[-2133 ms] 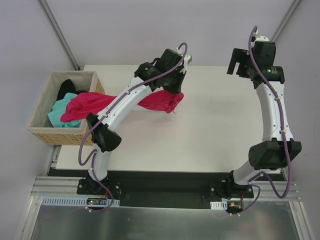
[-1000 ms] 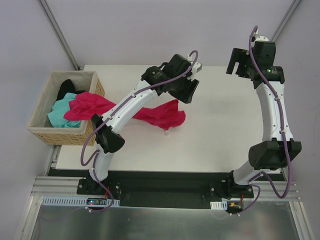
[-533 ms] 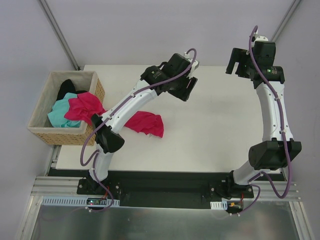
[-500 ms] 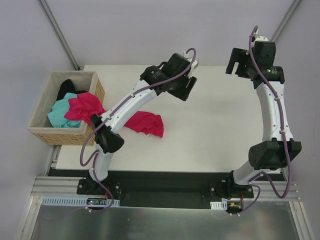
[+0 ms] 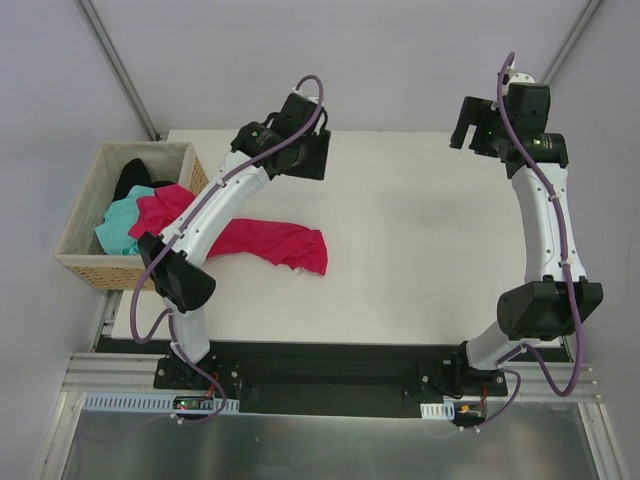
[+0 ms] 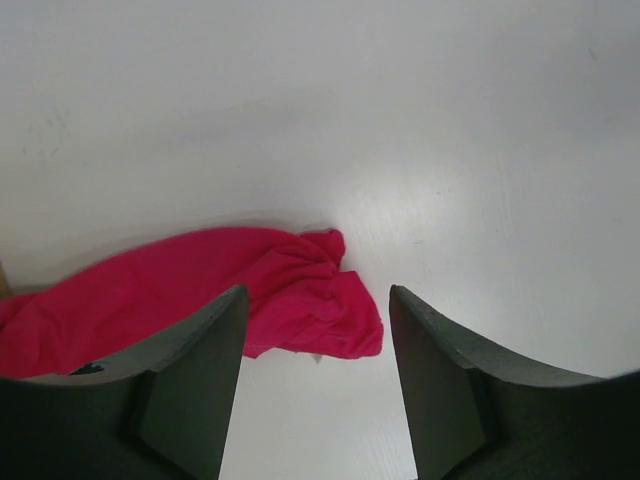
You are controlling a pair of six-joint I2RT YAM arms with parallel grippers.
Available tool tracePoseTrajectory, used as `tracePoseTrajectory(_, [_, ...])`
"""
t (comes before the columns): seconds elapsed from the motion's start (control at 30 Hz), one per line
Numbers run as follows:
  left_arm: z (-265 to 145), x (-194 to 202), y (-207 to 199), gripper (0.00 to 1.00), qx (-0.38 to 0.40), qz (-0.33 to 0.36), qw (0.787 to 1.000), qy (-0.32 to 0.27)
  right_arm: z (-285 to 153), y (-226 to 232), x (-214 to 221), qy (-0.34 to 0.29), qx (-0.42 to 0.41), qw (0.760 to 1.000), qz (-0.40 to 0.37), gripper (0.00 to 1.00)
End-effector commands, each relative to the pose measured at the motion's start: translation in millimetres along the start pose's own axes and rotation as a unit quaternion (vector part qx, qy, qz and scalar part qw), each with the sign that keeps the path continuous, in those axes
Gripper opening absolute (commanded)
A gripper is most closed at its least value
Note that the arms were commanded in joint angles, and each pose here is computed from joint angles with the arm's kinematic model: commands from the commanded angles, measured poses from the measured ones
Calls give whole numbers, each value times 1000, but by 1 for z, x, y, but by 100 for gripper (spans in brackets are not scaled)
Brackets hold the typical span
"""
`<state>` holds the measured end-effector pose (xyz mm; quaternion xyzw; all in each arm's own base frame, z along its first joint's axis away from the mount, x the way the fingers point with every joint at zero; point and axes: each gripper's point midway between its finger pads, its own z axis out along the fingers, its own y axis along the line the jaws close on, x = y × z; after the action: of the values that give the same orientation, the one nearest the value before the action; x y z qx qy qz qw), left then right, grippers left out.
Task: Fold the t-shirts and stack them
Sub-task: Move the tshirt to the center of the board
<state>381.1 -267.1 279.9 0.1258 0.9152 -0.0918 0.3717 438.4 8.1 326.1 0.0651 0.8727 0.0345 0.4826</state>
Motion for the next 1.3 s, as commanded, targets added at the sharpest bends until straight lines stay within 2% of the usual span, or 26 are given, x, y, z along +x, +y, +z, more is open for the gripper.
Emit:
tracePoseTrajectory(0.0, [-23,-3,53,58,-69,-72,995,-24,-11,8,-12,-26,-22,999,12,97])
tracePoseTrajectory(0.13, [-31,6,99,58,-119,-126,985,-25,-8,10,-10,-23,-28,999,15,97])
tracePoseTrajectory(0.37, [-51,20,154,59,-183,-166,968,-34,-2,12,-11,-18,-34,999,19,97])
tracePoseTrajectory(0.83, [-69,61,206,59,-242,-247,938,-18,8,21,-15,-12,-44,999,19,97])
tracePoseTrajectory(1.27, [-87,86,241,56,-294,-285,912,-5,16,37,-8,-7,-53,999,1,97])
